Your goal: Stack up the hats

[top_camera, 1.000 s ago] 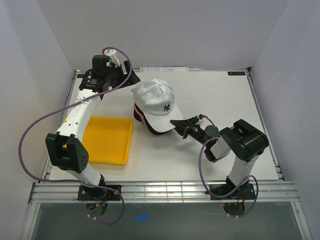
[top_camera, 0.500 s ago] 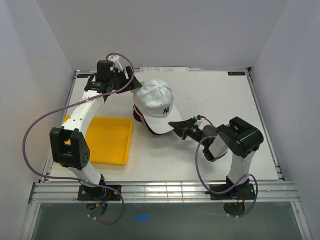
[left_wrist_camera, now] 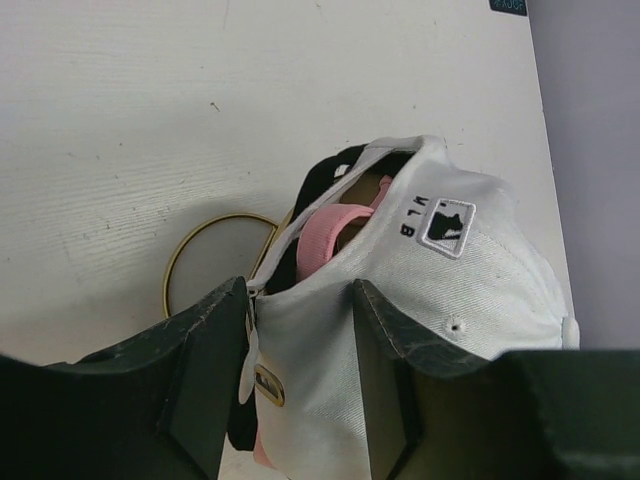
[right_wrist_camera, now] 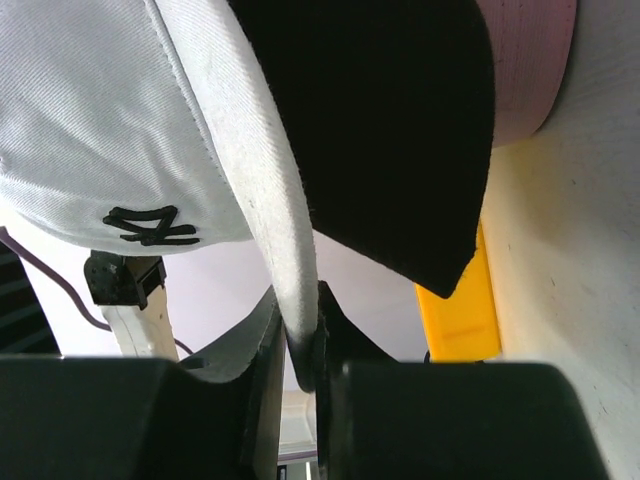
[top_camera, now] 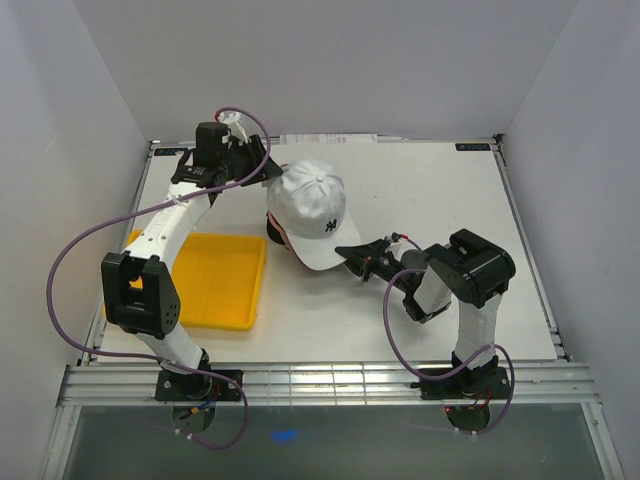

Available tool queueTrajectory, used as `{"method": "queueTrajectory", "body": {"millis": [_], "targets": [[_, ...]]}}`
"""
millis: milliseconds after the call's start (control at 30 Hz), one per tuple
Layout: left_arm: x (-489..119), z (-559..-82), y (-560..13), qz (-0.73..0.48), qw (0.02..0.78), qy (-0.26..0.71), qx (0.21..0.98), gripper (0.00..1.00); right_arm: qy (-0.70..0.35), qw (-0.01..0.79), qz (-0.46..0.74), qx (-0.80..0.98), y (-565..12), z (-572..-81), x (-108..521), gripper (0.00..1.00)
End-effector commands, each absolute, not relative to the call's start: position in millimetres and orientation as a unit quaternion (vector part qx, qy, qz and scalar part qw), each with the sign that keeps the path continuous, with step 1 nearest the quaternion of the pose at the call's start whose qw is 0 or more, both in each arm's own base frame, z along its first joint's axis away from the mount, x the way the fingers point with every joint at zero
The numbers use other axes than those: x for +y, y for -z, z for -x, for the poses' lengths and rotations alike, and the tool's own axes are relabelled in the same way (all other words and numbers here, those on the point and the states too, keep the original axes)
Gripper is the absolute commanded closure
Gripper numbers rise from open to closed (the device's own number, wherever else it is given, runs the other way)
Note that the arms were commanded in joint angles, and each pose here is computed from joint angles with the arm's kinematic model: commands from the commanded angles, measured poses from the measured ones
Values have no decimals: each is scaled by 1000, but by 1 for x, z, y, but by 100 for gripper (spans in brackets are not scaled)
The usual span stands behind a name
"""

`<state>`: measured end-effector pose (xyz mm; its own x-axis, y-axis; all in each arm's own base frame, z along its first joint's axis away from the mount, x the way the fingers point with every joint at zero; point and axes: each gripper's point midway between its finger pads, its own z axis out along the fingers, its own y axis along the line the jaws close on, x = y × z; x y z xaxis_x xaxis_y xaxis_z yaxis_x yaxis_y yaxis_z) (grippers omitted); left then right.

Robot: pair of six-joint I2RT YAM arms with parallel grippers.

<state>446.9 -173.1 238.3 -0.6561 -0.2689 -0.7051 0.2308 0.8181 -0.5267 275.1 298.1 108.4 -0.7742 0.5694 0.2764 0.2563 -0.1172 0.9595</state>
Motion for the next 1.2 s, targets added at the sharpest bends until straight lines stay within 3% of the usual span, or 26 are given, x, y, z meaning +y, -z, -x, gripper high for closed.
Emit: {"method": "queueTrajectory", "body": {"millis": [0,567,700,1000,1167], "targets": [[-165,-446,-208,18,391,272,879,44,-626,90,-324,704,-56,-251,289,92],[-155,-450,-174,39,354,241,903,46,-606,74,-336,717,-36,-246,287,92],[-154,-453,-172,39,352,237,905,46,-611,79,-331,715,-43,-250,287,82],[-149,-456,-169,41,348,230,908,46,-608,92,-313,724,-57,-253,288,71],[-147,-456,-168,42,346,228,909,47,-598,91,-312,732,-55,-250,286,73]]}}
